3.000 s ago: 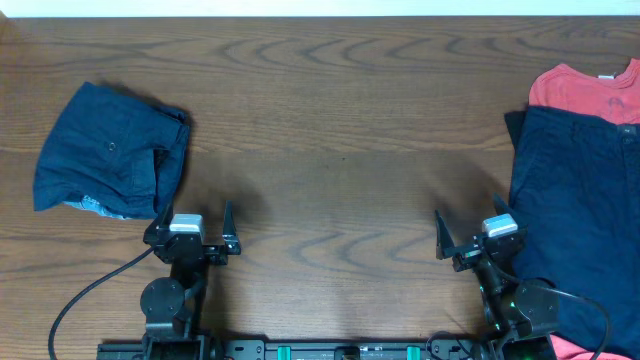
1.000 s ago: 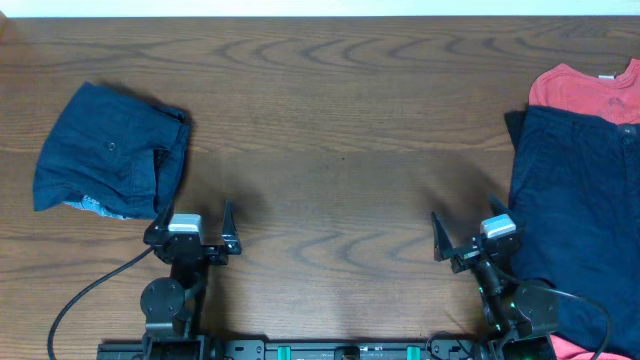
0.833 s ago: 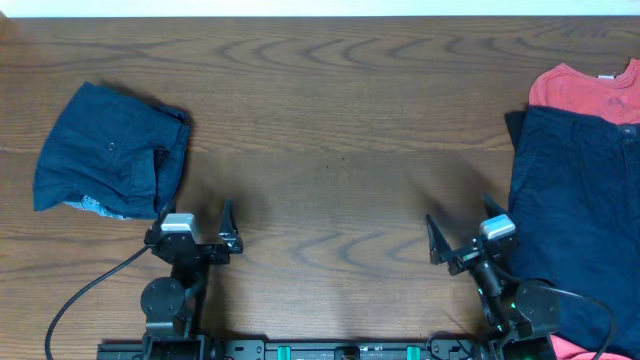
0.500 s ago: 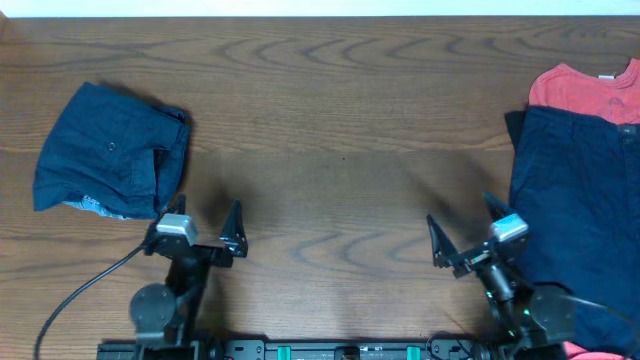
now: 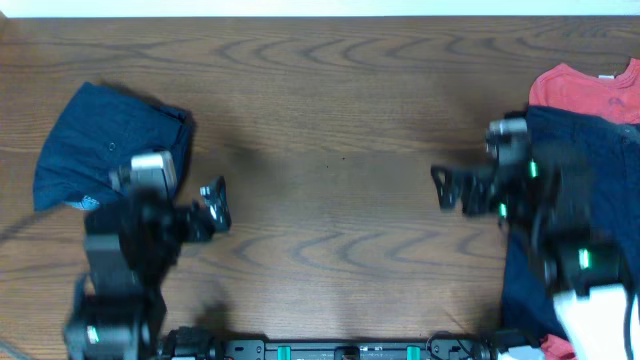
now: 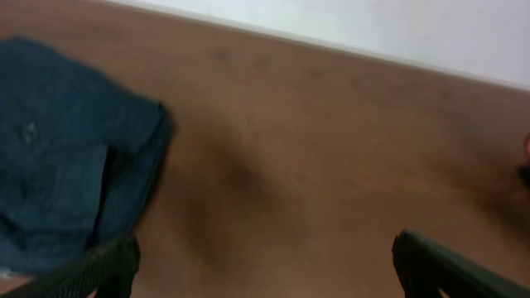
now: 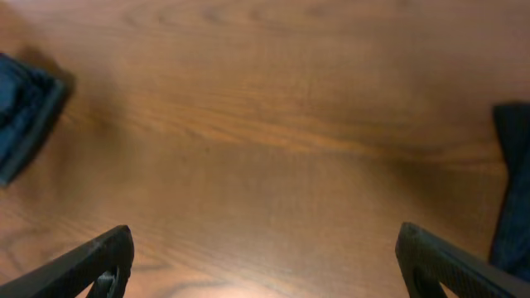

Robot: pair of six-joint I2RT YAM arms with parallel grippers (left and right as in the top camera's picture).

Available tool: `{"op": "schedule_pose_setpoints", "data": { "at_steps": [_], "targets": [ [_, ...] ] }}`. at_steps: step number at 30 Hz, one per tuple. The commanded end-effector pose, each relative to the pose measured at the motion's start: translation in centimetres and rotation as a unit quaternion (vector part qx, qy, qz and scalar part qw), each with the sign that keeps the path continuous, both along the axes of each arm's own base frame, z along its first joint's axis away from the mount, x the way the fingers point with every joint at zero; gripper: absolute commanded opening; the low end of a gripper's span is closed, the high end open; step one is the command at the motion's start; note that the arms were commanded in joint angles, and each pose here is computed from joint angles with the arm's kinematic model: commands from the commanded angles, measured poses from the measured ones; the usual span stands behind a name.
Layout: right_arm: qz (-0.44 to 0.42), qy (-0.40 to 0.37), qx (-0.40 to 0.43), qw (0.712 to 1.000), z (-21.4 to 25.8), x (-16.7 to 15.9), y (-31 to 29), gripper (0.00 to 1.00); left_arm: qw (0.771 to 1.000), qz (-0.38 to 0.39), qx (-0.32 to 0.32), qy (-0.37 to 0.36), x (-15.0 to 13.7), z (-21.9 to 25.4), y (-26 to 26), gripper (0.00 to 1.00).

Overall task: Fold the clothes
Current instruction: 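Reach the right gripper to the navy shorts' waistband on the right stack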

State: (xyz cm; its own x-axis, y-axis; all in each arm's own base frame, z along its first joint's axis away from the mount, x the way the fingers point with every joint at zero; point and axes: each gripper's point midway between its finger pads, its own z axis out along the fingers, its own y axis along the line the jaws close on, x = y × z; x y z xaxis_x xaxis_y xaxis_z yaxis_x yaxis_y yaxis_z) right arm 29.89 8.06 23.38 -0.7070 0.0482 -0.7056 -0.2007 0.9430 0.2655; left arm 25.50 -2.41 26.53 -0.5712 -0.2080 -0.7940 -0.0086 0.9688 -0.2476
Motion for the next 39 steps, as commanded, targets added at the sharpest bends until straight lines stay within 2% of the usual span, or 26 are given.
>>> {"op": "schedule_pose_setpoints", "data": {
  "at_steps": [1,4,6,9,12,16,19,27,36,39],
  "targets": [
    [0.052,0.032,0.022,0.998,0.6,3.1,1.6,0.99,0.999,-0.002,0.011,0.053,1.9,1.1,0.1,0.98],
    [0.061,0.074,0.019,0.995,-0.7,5.0,1.9,0.99,0.993,-0.003,0.011,0.121,2.7,0.1,0.1,0.98],
    [0.029,0.089,0.000,0.996,-1.9,6.8,0.6,0.99,0.987,-0.004,0.012,0.160,3.1,-1.1,0.1,0.98],
    [-0.124,0.115,-0.036,0.985,-4.5,10.3,-5.0,0.99,0.976,-0.004,0.012,0.216,2.9,-3.4,0.1,0.98],
    [-0.236,0.118,-0.034,0.964,-6.3,13.0,-10.3,0.99,0.969,-0.015,0.000,0.246,2.8,-4.6,-0.5,0.98],
    [-0.330,0.115,0.013,0.937,-9.2,15.7,-16.2,0.89,0.966,-0.028,-0.015,0.257,2.8,-5.0,-1.2,0.98],
    [-0.368,0.112,0.046,0.922,-11.5,17.1,-19.2,0.83,0.966,-0.030,-0.017,0.257,2.8,-5.0,-1.3,0.98],
    [-0.375,0.109,0.054,0.919,-16.2,19.4,-21.4,0.77,0.966,-0.030,-0.017,0.257,2.8,-5.0,-1.3,0.98],
    [-0.380,0.142,-0.022,0.914,-20.5,18.5,-22.9,0.73,0.966,-0.030,-0.017,0.255,2.9,-5.0,-1.3,0.98],
    [-0.374,0.149,-0.045,0.914,-21.0,18.1,-23.2,0.64,0.967,-0.030,-0.017,0.252,3.0,-4.9,-1.3,0.98]
  ]
}}
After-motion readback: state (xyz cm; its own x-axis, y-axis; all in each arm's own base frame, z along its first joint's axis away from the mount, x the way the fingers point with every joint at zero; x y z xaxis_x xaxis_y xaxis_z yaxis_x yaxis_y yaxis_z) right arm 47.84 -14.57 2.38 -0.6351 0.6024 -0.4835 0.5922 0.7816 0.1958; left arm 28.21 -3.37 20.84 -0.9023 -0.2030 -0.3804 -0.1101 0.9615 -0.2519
